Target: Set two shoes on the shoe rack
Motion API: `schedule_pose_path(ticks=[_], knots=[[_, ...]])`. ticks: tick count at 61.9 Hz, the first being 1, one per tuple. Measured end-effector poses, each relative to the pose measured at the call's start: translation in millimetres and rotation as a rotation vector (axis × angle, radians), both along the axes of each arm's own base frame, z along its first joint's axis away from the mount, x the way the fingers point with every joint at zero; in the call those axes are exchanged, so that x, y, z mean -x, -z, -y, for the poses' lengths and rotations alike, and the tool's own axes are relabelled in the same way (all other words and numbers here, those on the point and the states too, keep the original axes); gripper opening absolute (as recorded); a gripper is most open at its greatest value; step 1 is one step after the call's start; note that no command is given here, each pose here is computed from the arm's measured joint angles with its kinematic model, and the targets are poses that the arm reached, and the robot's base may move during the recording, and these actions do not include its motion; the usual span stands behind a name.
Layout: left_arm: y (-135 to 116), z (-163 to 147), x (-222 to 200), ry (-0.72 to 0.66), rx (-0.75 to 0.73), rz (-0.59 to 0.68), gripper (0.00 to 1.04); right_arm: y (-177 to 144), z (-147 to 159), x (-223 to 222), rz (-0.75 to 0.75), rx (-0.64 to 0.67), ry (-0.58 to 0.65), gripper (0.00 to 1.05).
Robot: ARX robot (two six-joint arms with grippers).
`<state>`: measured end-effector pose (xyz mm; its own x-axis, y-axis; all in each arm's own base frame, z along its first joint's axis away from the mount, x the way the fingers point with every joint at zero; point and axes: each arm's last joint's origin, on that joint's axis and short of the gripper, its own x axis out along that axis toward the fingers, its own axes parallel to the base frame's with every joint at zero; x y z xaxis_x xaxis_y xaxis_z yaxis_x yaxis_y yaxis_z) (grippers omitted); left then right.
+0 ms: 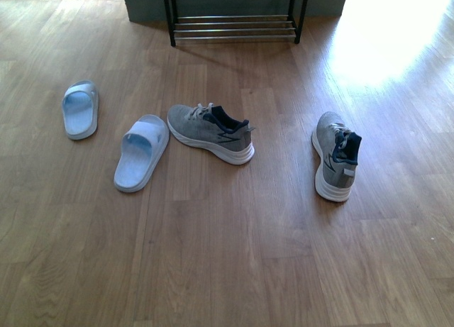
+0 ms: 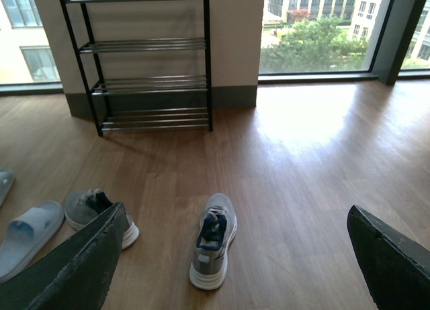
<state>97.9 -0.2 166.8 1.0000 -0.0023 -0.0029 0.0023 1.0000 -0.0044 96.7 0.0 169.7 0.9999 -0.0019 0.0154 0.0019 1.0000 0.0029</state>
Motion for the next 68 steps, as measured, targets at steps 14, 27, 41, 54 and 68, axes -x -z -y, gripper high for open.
schedule_pose_path(ticks=[14,27,41,54,68], knots=[[0.0,0.0,0.0,0.000,0.000,0.000,0.95,0.0,-0.1,0.0,0.000,0.000,-0.002,0.96],[0.0,0.0,0.0,0.000,0.000,0.000,0.95,0.0,-0.1,0.0,0.000,0.000,-0.002,0.96],[0.0,0.0,0.0,0.000,0.000,0.000,0.95,0.0,-0.1,0.0,0.000,0.000,-0.002,0.96],[0.0,0.0,0.0,0.000,0.000,0.000,0.95,0.1,-0.2,-6.1,-0.042,-0.045,-0.266,0.96],[0.0,0.0,0.0,0.000,0.000,0.000,0.95,51.7,-7.6,-93.9,-0.501,-0.023,-0.250,0.96]])
